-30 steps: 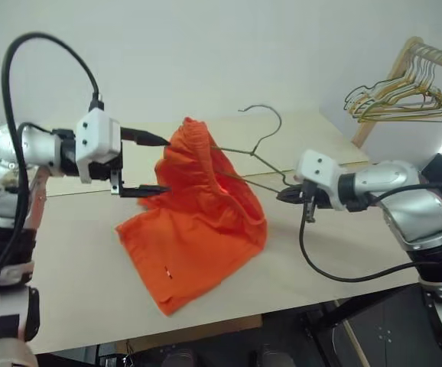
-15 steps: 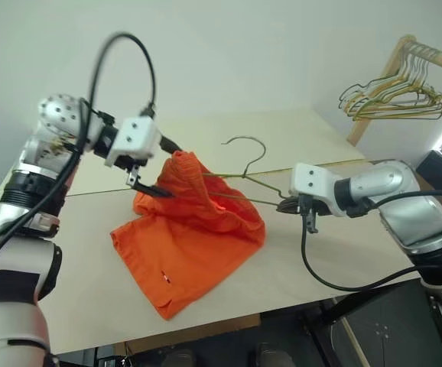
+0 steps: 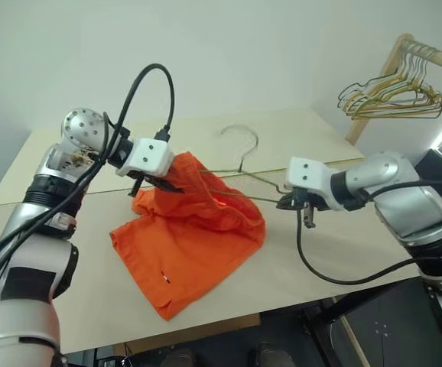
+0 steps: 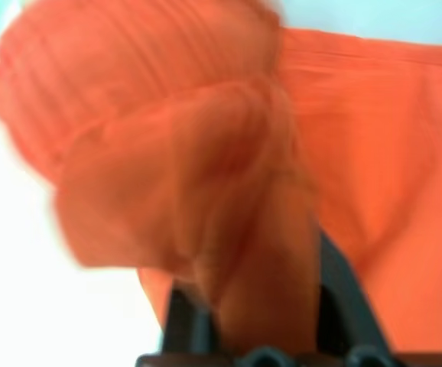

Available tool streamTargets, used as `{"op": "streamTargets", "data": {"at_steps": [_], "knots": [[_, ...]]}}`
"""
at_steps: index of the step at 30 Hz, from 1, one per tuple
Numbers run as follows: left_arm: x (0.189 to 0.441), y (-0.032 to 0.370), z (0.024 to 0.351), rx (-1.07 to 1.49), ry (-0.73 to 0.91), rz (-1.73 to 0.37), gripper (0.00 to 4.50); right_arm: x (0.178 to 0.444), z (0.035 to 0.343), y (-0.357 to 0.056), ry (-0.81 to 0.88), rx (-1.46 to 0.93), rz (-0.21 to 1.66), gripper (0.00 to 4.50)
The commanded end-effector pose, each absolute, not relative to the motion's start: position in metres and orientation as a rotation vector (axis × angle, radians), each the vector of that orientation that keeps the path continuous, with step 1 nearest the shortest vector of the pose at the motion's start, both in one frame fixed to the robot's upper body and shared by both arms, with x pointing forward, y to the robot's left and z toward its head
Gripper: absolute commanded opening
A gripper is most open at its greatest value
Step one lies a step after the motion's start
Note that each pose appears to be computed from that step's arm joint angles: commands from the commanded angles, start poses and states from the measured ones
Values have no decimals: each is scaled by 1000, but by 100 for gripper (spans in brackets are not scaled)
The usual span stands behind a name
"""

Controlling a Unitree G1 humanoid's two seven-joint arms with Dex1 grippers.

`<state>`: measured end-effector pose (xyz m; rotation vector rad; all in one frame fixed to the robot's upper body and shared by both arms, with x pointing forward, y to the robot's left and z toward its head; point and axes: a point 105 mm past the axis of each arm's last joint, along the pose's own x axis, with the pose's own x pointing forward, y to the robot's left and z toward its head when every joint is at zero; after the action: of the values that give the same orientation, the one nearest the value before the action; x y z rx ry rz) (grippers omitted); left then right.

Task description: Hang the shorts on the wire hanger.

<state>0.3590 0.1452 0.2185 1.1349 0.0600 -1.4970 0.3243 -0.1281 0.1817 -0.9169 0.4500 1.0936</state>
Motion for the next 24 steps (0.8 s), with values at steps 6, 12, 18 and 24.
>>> {"op": "streamTargets", "data": {"at_steps": [6, 12, 18, 24], "knots": [[355, 142, 219, 1105, 59, -1513, 0, 328, 214, -128, 356, -958, 1014, 78], [354, 151, 218, 983, 99, -1472, 0, 315, 221, -159, 404, -867, 953, 275], [358, 156, 211, 895, 131, -1409, 0, 304, 245, -207, 374, -642, 769, 446], [359, 154, 208, 842, 136, -1377, 0, 279, 239, -239, 309, -450, 718, 446]]}}
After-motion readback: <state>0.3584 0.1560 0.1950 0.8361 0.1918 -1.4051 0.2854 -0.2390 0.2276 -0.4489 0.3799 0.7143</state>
